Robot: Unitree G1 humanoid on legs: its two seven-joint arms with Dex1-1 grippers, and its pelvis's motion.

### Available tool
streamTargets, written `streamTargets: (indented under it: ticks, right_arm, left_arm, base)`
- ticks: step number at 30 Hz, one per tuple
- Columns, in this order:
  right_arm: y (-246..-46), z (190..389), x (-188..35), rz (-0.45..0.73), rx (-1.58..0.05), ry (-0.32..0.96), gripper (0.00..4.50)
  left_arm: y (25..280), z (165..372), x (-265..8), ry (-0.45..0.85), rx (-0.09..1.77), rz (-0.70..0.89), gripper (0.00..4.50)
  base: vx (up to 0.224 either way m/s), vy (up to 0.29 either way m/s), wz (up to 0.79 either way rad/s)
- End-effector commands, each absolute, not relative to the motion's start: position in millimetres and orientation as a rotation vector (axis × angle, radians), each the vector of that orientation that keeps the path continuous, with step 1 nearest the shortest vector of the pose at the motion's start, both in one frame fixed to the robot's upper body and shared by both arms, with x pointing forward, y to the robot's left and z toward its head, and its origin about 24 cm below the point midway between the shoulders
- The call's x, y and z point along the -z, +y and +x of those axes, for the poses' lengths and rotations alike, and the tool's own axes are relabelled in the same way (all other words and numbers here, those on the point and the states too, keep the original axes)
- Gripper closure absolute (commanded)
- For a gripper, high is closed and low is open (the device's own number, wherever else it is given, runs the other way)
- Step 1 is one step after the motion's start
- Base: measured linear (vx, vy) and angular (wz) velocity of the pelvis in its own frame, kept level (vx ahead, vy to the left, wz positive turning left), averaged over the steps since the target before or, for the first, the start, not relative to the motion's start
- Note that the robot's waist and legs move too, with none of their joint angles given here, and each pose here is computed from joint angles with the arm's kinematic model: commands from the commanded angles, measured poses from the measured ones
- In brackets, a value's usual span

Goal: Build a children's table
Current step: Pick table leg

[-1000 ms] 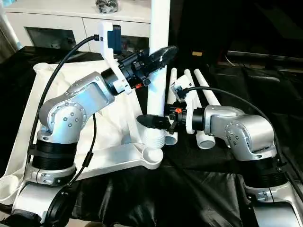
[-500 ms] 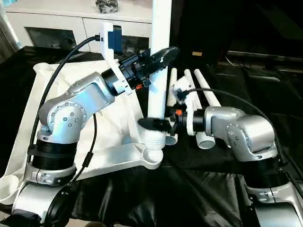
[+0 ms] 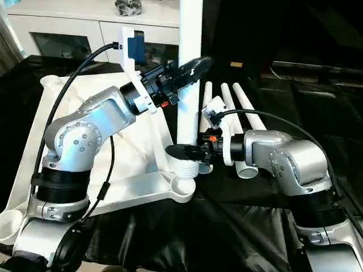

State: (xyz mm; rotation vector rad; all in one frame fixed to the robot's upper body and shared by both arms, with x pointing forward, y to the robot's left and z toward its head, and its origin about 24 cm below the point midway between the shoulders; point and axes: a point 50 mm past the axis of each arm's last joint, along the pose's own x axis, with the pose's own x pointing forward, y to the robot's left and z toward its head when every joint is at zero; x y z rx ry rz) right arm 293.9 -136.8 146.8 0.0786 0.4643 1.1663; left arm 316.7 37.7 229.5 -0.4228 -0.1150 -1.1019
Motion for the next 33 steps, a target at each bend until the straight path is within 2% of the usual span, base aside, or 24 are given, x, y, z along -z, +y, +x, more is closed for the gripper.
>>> streamTargets:
  ticks: [1,5,6,10,11,14,19,22,25,26,27,28,29,30,31,32,33]
  right_arm:
    - [-139.1,294.5,-146.9,0.056,-1.141,0.447,2.36]
    - [-138.7,296.1,-145.2,0.051,-1.130,0.441,2.55]
    - [-138.7,296.2,-145.2,0.051,-1.130,0.441,2.56]
    - [-134.3,302.7,-146.8,0.063,-1.111,0.418,2.57]
    - [-133.4,303.0,-147.1,0.062,-1.111,0.414,2.57]
    - [-131.0,304.0,-146.8,0.062,-1.112,0.401,2.57]
    - [-127.6,309.4,-147.7,0.070,-1.092,0.364,2.57]
    - [-125.0,320.0,-149.8,0.105,-1.015,0.315,2.57]
    - [-127.9,327.9,-148.4,0.102,-0.900,0.279,2.57]
    - [-128.0,331.0,-148.6,0.096,-0.860,0.249,2.57]
    - [-125.3,332.3,-151.8,0.119,-0.848,0.162,2.57]
    - [-124.8,332.2,-152.3,0.124,-0.848,0.147,2.57]
    - [-122.5,330.8,-152.8,0.139,-0.837,0.112,2.57]
    - [-122.5,330.8,-152.8,0.139,-0.837,0.112,2.57]
    - [-122.3,330.3,-151.7,0.135,-0.824,0.122,2.57]
    - [-121.9,326.0,-149.0,0.138,-0.790,0.119,2.58]
    - [-122.0,325.2,-148.6,0.137,-0.784,0.115,2.58]
  left_arm:
    - [31.6,311.4,-237.6,-0.130,1.165,-0.400,2.73]
    - [32.3,317.4,-236.0,-0.120,1.110,-0.379,2.73]
    - [32.5,317.7,-235.9,-0.119,1.107,-0.380,2.17]
    - [37.0,320.2,-240.4,-0.135,1.105,-0.390,2.05]
    - [38.2,320.8,-241.5,-0.148,1.096,-0.387,1.83]
    - [41.8,324.8,-242.3,-0.169,1.053,-0.386,1.60]
    - [49.9,328.9,-250.8,-0.234,0.979,-0.390,1.57]
    - [65.7,336.1,-259.8,-0.318,0.894,-0.436,1.57]
    - [76.9,336.5,-261.7,-0.340,0.838,-0.440,1.57]
    - [81.7,334.7,-259.7,-0.337,0.835,-0.404,1.57]
    - [89.1,330.3,-251.8,-0.323,0.841,-0.325,1.57]
    - [90.4,329.4,-250.0,-0.320,0.842,-0.308,1.57]
    - [98.1,322.3,-233.4,-0.282,0.861,-0.161,1.57]
    - [98.1,322.3,-233.4,-0.282,0.861,-0.161,1.57]
    - [100.6,318.9,-225.2,-0.258,0.874,-0.090,1.57]
    - [109.4,307.3,-196.7,-0.190,0.918,0.042,1.57]
    - [110.4,305.5,-192.5,-0.183,0.923,0.061,1.57]
  base:
    - [0.000,0.000,0.00]
    - [0.000,0.000,0.00]
    - [0.000,0.000,0.00]
    - [0.000,0.000,0.00]
    - [0.000,0.000,0.00]
    - [0.000,0.000,0.00]
    - [0.000,0.000,0.00]
    - [0.000,0.000,0.00]
    - [0.000,0.000,0.00]
    - [0.000,0.000,0.00]
    - [0.000,0.000,0.00]
    - [0.000,0.000,0.00]
    - [0.000,0.000,0.00]
    - [0.000,0.000,0.00]
    - [0.000,0.000,0.00]
    - [0.000,0.000,0.00]
    - [0.000,0.000,0.00]
